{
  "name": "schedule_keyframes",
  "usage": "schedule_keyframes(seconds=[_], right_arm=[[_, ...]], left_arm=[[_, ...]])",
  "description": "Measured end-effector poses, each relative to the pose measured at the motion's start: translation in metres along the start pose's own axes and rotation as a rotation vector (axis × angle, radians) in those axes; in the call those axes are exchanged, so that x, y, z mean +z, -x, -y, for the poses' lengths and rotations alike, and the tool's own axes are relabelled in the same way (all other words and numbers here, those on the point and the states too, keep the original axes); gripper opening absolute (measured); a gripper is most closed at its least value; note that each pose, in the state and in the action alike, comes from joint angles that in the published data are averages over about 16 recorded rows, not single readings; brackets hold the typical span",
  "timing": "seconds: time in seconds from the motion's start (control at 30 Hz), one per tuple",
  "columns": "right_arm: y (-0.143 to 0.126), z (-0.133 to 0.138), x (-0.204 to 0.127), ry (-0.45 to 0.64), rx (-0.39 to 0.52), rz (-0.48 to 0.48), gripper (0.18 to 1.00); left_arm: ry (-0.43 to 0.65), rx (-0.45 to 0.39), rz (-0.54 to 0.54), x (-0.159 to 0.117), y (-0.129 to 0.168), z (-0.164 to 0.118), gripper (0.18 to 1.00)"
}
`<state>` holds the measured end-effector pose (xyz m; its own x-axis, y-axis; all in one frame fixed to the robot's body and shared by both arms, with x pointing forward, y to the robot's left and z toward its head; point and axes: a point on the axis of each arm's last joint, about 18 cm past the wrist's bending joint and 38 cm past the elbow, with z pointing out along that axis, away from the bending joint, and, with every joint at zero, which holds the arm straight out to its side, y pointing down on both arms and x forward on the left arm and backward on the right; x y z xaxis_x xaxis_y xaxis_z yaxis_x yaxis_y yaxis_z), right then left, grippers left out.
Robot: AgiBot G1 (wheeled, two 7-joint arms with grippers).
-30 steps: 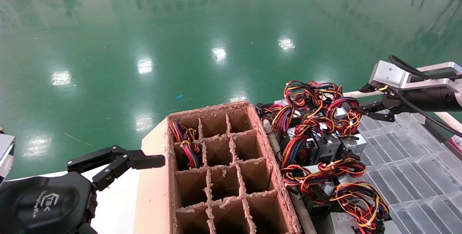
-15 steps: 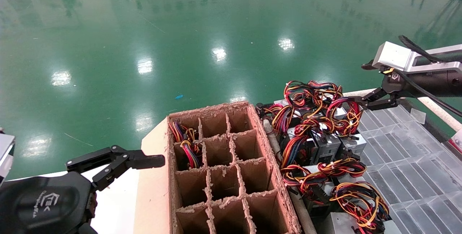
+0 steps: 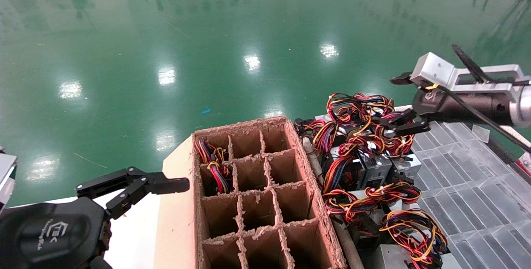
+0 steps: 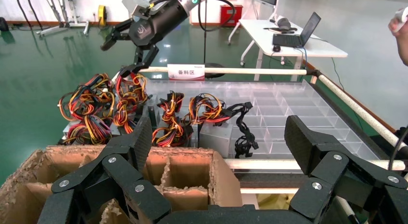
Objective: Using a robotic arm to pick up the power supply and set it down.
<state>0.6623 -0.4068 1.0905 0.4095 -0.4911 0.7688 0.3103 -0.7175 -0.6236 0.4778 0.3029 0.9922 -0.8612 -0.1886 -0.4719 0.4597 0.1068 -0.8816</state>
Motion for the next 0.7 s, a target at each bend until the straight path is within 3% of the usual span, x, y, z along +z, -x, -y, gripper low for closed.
schedule_keyframes(seconds=[0.7], right_arm=[[0.075, 0.022, -0.007, -0.31, 0.159, 0.162, 1.0]], left_arm=[[0.0, 0.0, 0.0, 0.0, 0.0, 0.0, 1.0]])
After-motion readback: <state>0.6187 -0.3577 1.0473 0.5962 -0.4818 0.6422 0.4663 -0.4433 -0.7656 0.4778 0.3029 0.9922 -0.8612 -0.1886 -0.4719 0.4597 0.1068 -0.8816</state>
